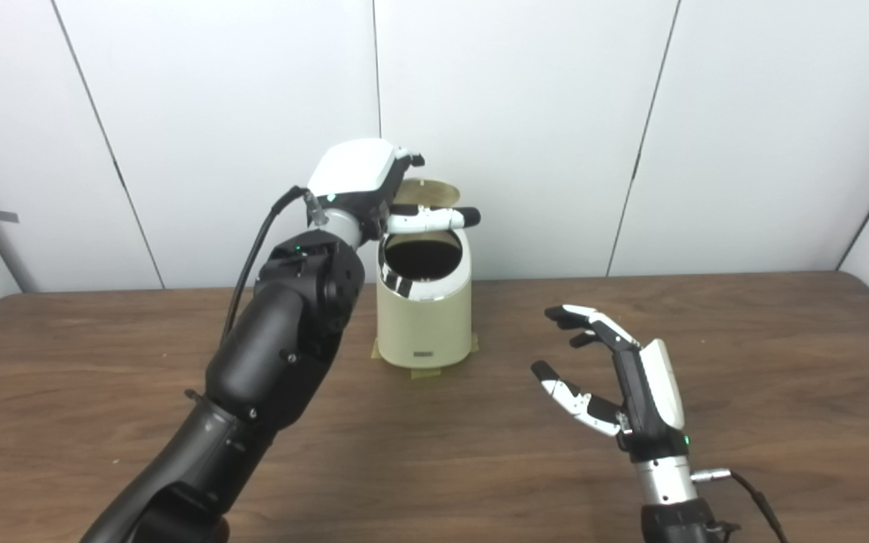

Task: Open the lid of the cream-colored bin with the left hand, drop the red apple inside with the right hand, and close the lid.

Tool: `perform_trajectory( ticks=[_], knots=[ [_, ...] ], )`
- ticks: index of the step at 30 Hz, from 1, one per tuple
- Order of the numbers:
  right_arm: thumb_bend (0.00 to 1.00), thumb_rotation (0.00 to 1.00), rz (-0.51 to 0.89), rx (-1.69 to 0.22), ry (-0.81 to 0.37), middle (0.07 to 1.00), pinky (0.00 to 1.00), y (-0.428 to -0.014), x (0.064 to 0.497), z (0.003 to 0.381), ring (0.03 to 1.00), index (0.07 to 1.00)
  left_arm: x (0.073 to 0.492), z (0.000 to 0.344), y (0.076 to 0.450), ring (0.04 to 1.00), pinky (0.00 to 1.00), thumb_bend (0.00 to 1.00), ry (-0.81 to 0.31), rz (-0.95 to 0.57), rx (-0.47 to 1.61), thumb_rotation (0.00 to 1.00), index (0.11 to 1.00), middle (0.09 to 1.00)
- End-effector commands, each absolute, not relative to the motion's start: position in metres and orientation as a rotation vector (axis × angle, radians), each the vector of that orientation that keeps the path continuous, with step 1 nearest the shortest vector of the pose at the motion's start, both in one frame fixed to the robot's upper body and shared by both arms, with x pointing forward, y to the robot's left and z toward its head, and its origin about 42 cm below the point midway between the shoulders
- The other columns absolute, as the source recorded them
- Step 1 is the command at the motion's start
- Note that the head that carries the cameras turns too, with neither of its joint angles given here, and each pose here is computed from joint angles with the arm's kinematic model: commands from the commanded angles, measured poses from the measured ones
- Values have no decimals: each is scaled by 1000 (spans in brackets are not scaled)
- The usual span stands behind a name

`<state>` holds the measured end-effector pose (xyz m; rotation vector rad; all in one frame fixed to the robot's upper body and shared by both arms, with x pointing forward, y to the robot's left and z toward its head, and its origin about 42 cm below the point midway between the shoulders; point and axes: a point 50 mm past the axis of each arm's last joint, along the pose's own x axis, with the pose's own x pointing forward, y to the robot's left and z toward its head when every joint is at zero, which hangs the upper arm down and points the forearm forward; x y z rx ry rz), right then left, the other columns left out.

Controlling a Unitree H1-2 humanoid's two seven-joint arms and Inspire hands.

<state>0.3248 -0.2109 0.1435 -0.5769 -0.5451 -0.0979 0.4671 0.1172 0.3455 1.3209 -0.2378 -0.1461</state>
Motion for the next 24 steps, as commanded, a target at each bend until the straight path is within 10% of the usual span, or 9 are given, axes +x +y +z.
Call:
perform_trajectory(
  ticks=[1, 24],
  knots=[
    [226, 337, -99, -571, -533, 702, 558, -209, 322, 137, 680, 696, 463, 367, 119, 1000, 1000, 1000, -314, -105, 1343, 946, 871, 934],
    [232, 322, -107, -583, -512, 706, 561, -208, 318, 142, 684, 695, 450, 322, 124, 1000, 1000, 1000, -265, -236, 1476, 920, 850, 890]
  ],
)
